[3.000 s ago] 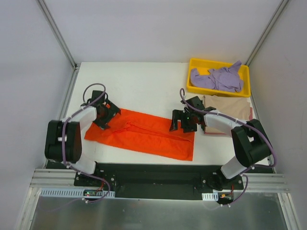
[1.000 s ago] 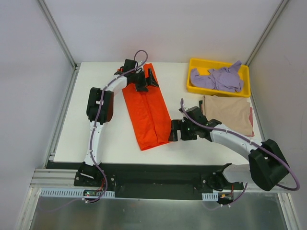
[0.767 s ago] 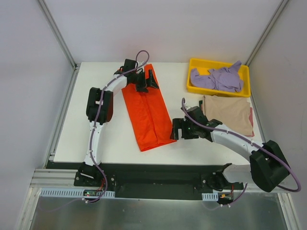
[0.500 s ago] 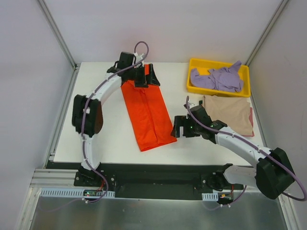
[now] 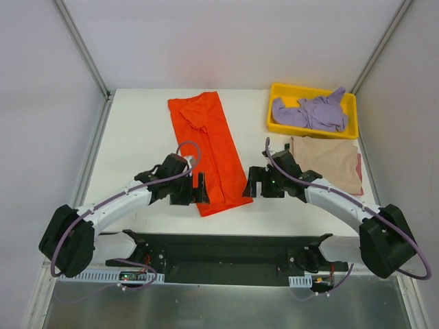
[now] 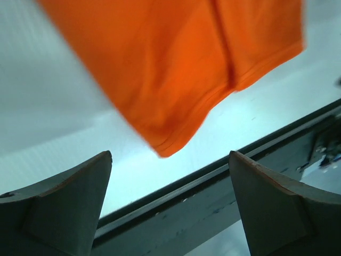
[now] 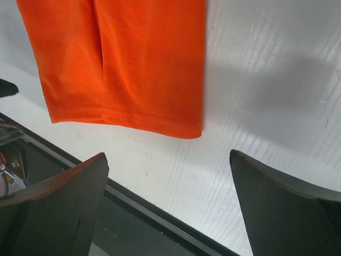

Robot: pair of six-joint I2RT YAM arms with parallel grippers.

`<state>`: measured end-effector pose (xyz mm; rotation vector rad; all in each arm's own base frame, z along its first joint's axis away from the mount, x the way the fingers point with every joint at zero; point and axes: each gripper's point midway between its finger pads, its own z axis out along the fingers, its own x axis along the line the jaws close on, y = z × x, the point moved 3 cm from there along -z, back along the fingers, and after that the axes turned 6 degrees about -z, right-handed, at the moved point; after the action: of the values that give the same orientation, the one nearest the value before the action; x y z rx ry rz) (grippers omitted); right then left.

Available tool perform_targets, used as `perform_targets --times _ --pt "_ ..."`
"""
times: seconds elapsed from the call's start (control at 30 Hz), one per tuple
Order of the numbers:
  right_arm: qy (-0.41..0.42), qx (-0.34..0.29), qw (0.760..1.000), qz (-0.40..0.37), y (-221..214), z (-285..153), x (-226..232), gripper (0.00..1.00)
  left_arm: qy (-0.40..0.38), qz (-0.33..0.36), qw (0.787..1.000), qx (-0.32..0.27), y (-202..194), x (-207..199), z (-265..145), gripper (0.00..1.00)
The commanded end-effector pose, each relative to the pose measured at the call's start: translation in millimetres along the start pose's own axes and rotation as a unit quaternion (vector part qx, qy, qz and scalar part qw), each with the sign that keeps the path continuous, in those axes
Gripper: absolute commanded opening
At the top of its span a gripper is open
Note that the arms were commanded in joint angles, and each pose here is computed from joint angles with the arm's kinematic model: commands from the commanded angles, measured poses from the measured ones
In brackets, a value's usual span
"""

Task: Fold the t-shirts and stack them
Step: Grab the bottom of the folded rectangular tshirt with both arms

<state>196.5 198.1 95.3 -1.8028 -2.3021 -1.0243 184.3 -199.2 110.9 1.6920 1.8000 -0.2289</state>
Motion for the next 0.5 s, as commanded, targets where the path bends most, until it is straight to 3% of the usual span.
perform_targets --times 0.0,0.07,0.33,0.47 --pt "0.03 0.004 1.0 0.007 -2.2 6.2 6.5 0.99 0.023 -0.049 0.998 0.014 -22.1 12.9 8.6 0.86" --pt "0.027 0.007 1.0 0.011 -5.7 9.6 3.5 0.99 0.033 -0.06 0.997 0.027 -30.4 19.8 15.8 0.83" --pt "0.008 0.016 0.999 0.027 -17.0 21.5 -7.9 0.92 0.074 -0.088 0.992 0.046 -44.4 36.8 39.7 0.51" --pt "0.005 0.015 0.999 0.032 -18.3 25.4 -9.7 0.9 0.085 -0.09 0.991 0.051 -49.1 37.7 45.4 0.42"
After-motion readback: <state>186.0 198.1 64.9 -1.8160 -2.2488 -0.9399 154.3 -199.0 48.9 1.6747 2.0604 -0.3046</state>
